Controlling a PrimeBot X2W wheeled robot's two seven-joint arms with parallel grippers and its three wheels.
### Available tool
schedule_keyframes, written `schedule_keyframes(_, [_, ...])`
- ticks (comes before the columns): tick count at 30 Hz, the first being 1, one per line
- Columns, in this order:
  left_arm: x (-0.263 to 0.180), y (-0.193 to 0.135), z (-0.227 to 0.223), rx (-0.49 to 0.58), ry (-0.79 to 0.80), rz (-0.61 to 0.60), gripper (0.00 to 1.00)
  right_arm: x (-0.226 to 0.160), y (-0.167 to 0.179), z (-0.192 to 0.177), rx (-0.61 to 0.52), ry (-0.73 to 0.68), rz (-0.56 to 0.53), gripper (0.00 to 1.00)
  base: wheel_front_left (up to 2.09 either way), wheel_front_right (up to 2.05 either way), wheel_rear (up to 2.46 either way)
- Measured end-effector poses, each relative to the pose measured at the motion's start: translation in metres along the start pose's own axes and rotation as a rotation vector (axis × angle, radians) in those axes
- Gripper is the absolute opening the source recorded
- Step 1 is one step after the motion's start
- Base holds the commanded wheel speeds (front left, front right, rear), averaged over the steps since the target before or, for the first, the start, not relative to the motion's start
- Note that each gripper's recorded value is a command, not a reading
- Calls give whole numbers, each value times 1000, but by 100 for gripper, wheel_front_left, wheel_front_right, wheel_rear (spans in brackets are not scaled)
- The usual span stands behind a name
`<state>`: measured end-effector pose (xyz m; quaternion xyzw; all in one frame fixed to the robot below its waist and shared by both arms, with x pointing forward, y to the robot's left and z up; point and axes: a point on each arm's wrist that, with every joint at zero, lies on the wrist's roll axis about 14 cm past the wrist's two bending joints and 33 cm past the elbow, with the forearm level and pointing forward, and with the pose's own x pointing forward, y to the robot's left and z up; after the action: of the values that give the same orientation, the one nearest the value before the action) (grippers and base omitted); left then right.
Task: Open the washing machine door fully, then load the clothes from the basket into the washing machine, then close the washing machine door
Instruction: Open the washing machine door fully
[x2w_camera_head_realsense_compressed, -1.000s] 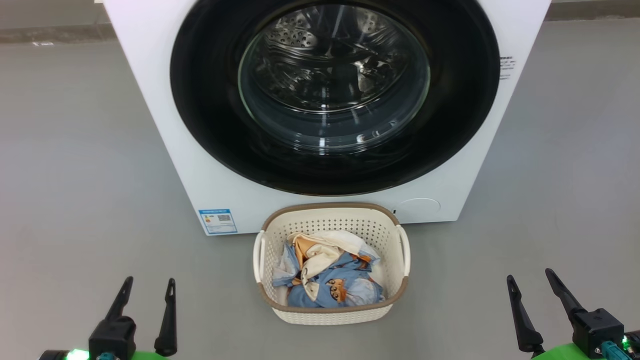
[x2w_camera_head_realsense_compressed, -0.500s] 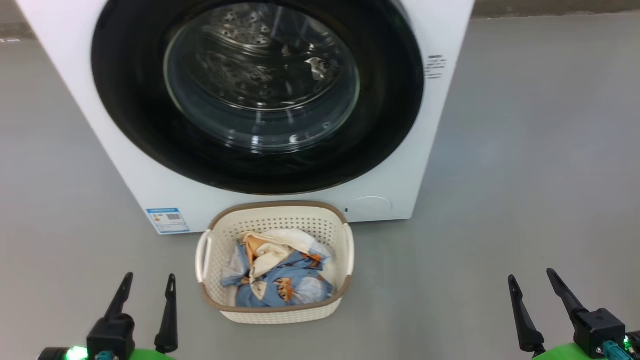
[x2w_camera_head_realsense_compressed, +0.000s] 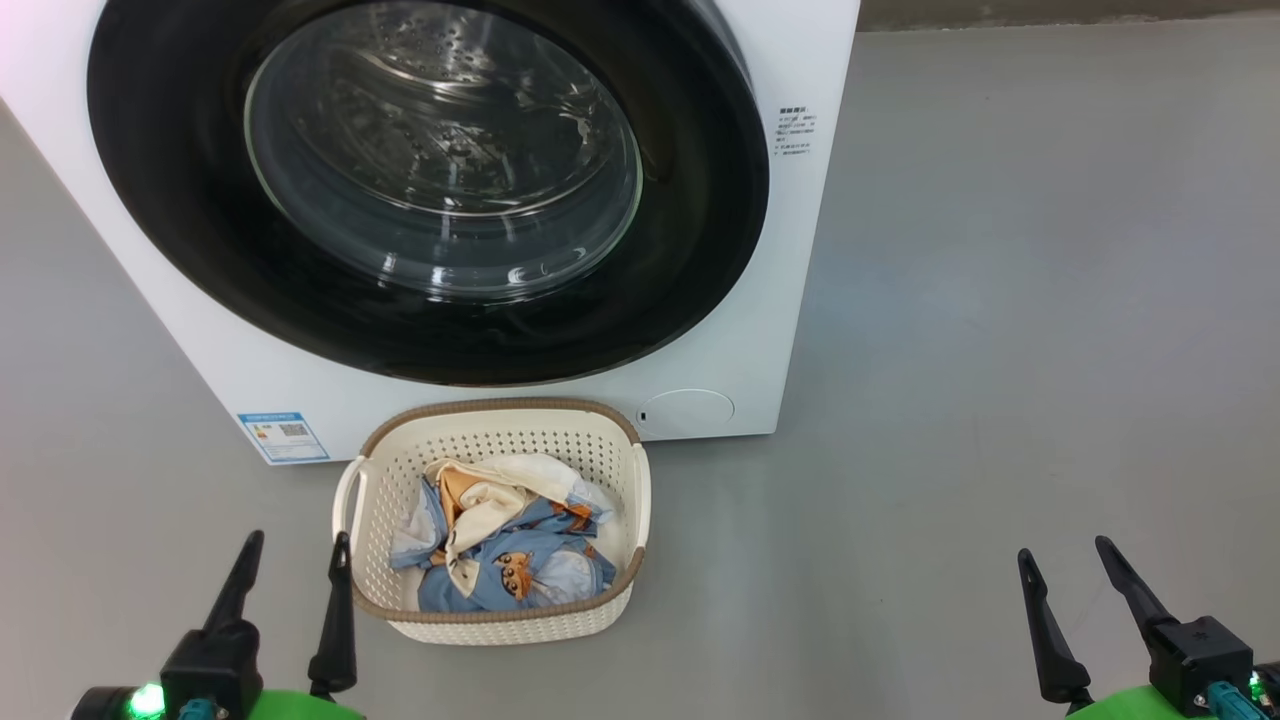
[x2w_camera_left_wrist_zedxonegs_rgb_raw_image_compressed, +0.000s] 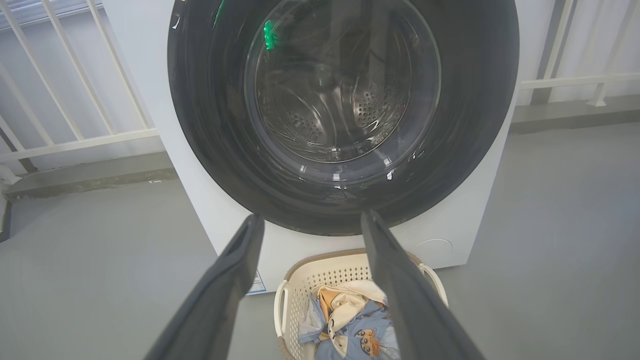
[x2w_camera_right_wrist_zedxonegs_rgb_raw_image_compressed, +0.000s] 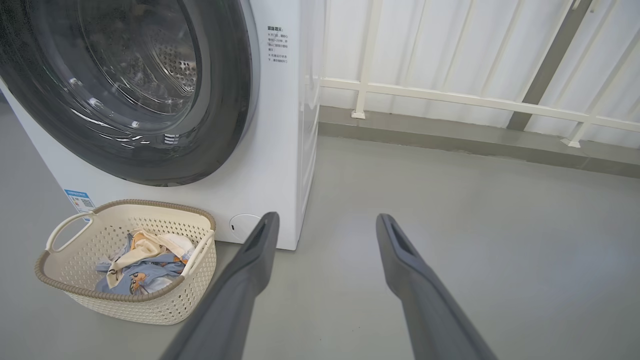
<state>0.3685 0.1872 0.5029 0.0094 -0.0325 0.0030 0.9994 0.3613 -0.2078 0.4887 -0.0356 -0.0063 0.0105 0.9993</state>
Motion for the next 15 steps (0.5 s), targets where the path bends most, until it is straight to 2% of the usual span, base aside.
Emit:
schedule_keyframes(9, [0, 2, -2, -5, 7, 9, 100, 1, -7, 5, 32, -19, -36, 100, 0, 0, 0])
schedule_keyframes(10, [0, 2, -3, -5, 8, 9, 100, 1, -7, 6, 34, -22, -39, 46, 0, 0, 0])
schedule_keyframes(11, [0, 2, -3, -6, 9, 7, 100, 1, -8, 7, 40, -26, -42, 19, 0, 0, 0])
schedule_keyframes(12, [1, 1, -3, -8, 9, 3, 100, 1, -8, 8, 49, -29, -45, 0, 0, 0, 0])
schedule_keyframes(15, [1, 2, -3, -8, 9, 4, 100, 1, -10, 8, 79, -34, -54, 0, 0, 0, 0])
